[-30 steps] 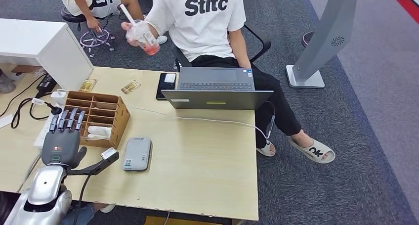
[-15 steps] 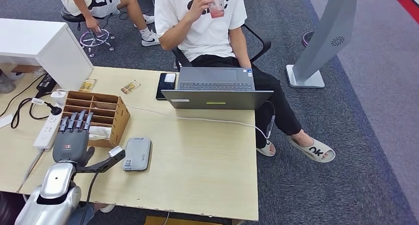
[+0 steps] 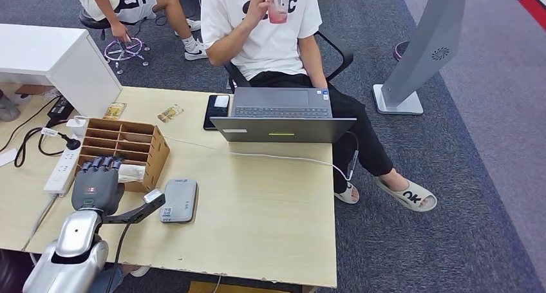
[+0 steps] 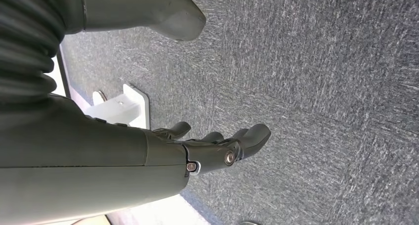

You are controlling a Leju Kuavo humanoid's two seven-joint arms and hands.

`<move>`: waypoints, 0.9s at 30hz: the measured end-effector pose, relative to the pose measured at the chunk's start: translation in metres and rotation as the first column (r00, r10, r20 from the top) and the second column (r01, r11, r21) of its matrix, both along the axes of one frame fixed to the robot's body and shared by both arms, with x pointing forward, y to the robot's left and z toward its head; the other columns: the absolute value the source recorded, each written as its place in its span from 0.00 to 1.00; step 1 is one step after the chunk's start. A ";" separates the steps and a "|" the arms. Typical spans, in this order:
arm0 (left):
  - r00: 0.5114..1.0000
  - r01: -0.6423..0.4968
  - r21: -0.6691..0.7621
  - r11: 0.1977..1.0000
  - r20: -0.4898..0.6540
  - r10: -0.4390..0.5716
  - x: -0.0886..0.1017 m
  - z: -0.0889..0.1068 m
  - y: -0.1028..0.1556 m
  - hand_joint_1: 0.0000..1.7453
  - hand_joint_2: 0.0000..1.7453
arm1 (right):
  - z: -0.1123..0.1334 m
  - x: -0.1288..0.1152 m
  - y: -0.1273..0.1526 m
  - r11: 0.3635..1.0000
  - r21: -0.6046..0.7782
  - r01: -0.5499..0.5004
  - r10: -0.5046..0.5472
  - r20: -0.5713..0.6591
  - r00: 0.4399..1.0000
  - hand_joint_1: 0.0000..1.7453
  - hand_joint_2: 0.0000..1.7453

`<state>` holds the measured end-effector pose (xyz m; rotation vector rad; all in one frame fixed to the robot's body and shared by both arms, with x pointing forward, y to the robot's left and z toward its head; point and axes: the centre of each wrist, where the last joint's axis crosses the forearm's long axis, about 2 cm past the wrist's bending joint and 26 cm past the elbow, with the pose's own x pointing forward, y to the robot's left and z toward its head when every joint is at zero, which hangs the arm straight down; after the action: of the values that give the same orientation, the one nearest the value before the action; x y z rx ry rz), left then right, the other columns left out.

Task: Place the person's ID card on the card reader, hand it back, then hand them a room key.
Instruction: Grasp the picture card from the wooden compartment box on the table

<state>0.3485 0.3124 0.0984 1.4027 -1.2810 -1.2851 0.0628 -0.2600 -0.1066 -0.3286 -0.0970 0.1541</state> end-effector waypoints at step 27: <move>1.000 0.011 0.004 1.000 0.010 -0.011 0.001 -0.001 -0.003 1.00 1.00 | 0.000 0.000 0.000 1.000 -0.001 0.000 0.000 0.000 1.000 0.00 1.00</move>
<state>0.3495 0.3093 0.0976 1.4082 -1.2957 -1.2898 0.0627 -0.2602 -0.1066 -0.3294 -0.0972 0.1544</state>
